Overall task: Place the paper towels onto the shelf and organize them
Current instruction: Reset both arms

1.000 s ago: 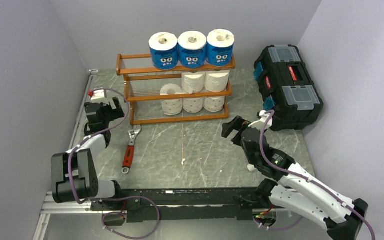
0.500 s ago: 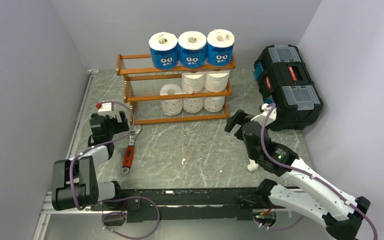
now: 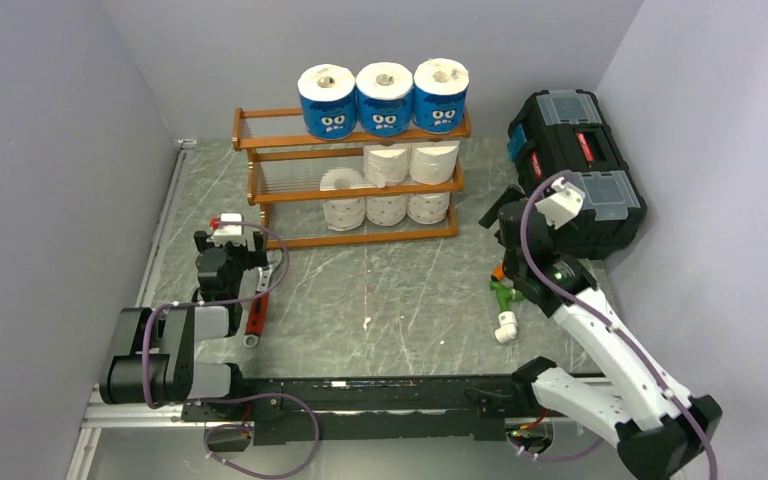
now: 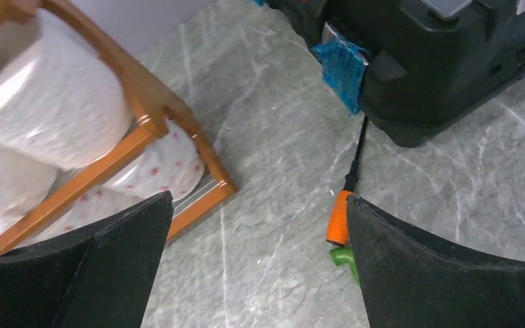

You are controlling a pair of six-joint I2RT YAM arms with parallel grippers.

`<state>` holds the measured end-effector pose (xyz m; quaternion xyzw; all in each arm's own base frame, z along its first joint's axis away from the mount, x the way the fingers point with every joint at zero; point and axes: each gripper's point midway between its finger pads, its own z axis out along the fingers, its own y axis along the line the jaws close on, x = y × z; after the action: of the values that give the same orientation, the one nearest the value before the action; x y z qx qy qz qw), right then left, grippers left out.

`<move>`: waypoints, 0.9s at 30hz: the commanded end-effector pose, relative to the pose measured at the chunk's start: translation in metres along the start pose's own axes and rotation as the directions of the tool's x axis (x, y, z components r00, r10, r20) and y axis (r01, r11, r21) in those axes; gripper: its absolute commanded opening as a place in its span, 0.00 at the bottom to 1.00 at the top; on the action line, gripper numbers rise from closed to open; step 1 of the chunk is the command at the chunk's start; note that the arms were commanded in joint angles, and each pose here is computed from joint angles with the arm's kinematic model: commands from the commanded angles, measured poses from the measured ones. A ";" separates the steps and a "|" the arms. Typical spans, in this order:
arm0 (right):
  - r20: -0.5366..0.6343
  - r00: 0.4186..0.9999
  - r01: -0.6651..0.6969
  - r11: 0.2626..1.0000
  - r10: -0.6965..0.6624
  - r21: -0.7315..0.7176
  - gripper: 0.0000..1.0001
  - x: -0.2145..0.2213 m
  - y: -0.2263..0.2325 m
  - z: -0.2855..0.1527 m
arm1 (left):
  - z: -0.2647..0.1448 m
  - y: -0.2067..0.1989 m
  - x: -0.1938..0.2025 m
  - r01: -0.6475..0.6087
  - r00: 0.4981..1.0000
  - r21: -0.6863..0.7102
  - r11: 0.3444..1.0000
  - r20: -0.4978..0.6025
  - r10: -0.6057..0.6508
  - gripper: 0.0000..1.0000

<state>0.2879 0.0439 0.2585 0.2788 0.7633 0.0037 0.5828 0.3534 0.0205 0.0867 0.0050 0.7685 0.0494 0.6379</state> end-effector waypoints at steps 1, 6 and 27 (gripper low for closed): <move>-0.051 0.997 -0.062 0.997 0.064 0.043 1.00 0.001 0.006 0.032 | 0.009 0.007 -0.034 -0.023 0.994 -0.035 0.999 0.109 0.027 0.99; -0.017 1.000 -0.014 0.996 0.016 0.088 1.00 0.014 -0.001 0.077 | 0.008 0.007 -0.032 -0.022 0.995 -0.035 0.999 0.099 0.026 0.99; 0.175 0.908 0.396 0.916 -0.380 -0.066 1.00 0.069 -0.027 0.143 | 0.008 0.006 -0.033 -0.023 0.994 -0.033 0.999 0.104 0.026 1.00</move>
<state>0.3640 0.0047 0.0976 0.1138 0.8062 -0.1184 0.5684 0.3597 0.0252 0.0991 0.0025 0.7554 0.0645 0.6521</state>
